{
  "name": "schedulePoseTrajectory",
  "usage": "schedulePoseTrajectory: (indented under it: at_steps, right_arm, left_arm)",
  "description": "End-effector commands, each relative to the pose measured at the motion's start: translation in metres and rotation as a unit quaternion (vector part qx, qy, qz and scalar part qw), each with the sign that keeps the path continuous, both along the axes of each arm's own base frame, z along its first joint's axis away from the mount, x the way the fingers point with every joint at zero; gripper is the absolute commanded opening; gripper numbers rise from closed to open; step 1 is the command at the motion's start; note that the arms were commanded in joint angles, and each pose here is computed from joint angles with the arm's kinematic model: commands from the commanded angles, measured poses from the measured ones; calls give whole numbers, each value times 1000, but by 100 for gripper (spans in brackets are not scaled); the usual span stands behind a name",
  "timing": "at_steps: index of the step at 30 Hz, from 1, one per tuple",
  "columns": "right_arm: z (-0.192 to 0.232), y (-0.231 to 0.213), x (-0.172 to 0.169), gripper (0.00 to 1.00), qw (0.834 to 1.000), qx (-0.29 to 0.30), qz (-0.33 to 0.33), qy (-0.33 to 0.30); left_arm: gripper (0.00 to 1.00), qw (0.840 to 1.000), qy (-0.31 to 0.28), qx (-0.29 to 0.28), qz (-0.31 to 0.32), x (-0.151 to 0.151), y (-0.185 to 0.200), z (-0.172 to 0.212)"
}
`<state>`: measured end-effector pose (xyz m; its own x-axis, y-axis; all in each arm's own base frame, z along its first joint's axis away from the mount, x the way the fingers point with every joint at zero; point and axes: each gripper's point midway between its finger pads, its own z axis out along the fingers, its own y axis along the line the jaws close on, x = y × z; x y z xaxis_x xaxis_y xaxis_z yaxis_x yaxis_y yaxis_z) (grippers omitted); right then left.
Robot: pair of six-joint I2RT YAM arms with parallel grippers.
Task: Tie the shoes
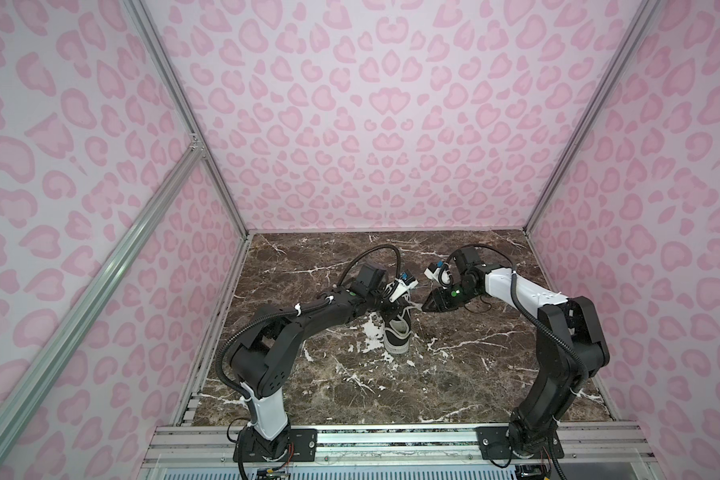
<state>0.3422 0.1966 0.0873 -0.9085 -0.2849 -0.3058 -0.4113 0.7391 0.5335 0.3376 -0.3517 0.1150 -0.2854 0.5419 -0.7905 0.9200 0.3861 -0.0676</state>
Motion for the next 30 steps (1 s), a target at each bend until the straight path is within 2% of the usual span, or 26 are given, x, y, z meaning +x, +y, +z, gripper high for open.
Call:
schedulePoseTrajectory:
  at_steps: [1,6,12,21,26,30]
  right_arm:
    - [-22,-10,15,41,999,-46,-18,-10]
    - [-39,-14,26,41,997,-70,-18,-17]
    - [-45,-5,31,40,998,-58,-6,-37]
    - [-50,16,38,37,999,-35,21,-35]
    - [-57,24,32,30,999,-24,38,-22]
    - [-56,23,27,15,999,-26,40,-15]
  left_arm:
    - [5,1000,-9,-16,-3,2,-2,12]
    - [5,1000,-7,-22,2,4,0,15]
    - [5,1000,-2,-27,8,7,1,15]
    - [5,1000,2,-28,13,8,3,15]
    - [4,999,1,-28,16,9,4,16]
    - [4,999,3,-30,17,9,4,16]
